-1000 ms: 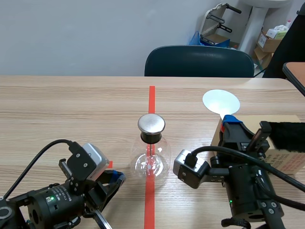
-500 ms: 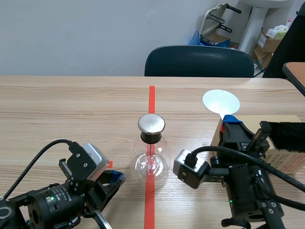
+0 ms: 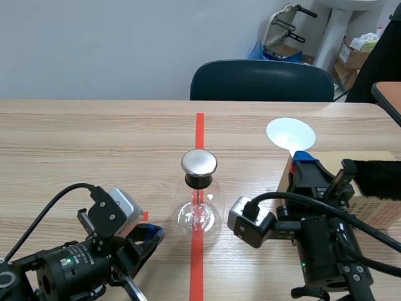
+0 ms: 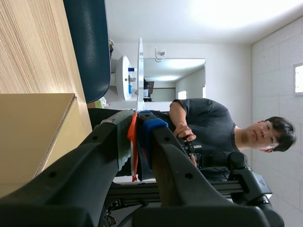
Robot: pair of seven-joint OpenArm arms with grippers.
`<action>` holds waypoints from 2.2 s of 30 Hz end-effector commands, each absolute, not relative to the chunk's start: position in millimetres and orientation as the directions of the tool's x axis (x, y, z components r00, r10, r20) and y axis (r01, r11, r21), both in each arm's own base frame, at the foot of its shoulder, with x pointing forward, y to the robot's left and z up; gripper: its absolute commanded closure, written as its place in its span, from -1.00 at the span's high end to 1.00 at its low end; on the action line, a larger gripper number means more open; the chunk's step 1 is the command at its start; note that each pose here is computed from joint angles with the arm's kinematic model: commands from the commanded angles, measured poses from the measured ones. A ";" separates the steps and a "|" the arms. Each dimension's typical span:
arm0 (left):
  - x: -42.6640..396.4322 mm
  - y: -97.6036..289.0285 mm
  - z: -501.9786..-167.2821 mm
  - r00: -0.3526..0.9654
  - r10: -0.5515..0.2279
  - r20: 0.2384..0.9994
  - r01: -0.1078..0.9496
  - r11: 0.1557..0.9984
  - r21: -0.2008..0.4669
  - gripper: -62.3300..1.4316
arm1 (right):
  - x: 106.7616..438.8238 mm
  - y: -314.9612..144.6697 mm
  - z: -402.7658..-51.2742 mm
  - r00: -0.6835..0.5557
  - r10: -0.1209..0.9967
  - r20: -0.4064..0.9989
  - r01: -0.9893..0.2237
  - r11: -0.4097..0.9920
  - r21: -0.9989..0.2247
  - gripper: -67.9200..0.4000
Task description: Do the electroscope experiment
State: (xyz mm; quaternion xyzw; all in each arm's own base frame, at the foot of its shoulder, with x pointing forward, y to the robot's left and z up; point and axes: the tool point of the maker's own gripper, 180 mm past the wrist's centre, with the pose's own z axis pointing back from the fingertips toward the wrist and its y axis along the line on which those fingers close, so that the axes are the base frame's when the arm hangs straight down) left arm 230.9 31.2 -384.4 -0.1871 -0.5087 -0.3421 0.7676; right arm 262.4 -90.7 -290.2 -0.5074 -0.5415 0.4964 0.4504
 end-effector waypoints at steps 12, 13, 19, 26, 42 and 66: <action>237.2 28.6 -374.3 0.223 -0.312 0.924 0.710 0.701 0.065 -0.83 | 266.1 -94.1 -282.4 -0.076 0.997 -0.020 0.132 -0.010 -0.991 -0.93; 237.2 28.6 -374.3 0.223 -0.312 0.924 0.710 0.701 0.065 -0.83 | 266.0 -93.3 -282.4 -0.080 0.997 -0.021 0.132 -0.010 -0.991 -0.93; 237.1 28.6 -374.5 0.222 -0.314 0.923 0.711 0.700 0.067 -0.83 | 265.2 -88.3 -282.9 -0.121 0.992 -0.036 0.132 -0.020 -0.991 -0.93; 237.9 28.5 -373.3 0.217 -0.311 0.925 0.710 0.700 0.068 -0.83 | 261.7 -78.0 -284.1 -0.191 0.980 -0.052 0.130 -0.027 -0.991 -0.93; 237.7 28.2 -373.1 0.216 -0.308 0.926 0.711 0.700 0.067 -0.83 | 247.2 -37.3 -275.5 -0.413 0.908 -0.073 0.155 -0.009 -0.988 -0.93; 237.7 28.1 -373.0 0.216 -0.308 0.927 0.711 0.700 0.067 -0.83 | 225.4 -4.6 -286.1 -0.595 0.799 -0.086 0.118 -0.020 -0.993 -0.93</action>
